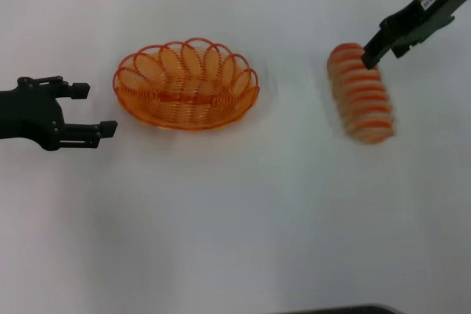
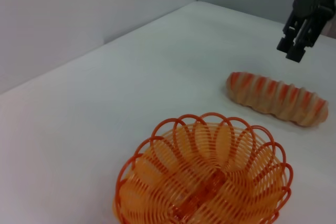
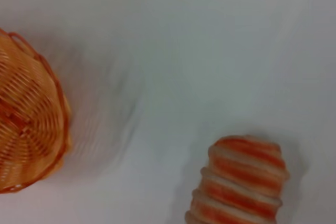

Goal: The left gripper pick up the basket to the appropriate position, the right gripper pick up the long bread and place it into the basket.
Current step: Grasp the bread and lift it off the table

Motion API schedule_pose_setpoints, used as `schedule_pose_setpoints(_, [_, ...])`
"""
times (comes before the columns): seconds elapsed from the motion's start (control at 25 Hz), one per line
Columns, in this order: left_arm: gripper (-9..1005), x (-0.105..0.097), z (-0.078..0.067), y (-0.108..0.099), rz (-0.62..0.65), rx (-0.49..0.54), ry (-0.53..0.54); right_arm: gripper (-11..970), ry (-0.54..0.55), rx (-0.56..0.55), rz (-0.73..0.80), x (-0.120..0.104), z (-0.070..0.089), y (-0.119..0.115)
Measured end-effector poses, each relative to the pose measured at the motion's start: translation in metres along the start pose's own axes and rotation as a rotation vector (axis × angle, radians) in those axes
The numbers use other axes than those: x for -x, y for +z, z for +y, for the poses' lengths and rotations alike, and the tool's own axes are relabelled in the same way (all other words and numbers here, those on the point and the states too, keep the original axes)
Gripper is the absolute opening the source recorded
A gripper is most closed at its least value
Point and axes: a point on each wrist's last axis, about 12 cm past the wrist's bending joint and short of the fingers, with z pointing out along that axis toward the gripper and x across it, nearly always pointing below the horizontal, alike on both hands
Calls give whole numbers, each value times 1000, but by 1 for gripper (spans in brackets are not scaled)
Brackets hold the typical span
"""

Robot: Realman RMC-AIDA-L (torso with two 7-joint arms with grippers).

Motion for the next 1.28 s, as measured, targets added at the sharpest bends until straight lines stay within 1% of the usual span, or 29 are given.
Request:
schedule_pose_setpoints(0.12, [861,2,1,0,2,2,8,580,10,-27,21,-3,4,9])
schedule_pose_setpoints(0.36, [860,4,3,1,8,8,22,607,42,-42,13,-2,5,12])
schedule_pose_setpoints(0.56, [860,4,5,0,29,14,28,736,78,-47,-7,0,6,14])
schedule_pose_setpoints(0.68, [860,5,6,0,31,15,32,929,99,-53,-15,0,6,17])
schedule_pose_setpoints(1.0, [860,7,6,1,30,14,39,938,137,-65,-25,-2,8,26])
schedule_pose_setpoints(1.28, [860,8,4,4,36,-8,66,936,135,-100,-25,-4,8,35])
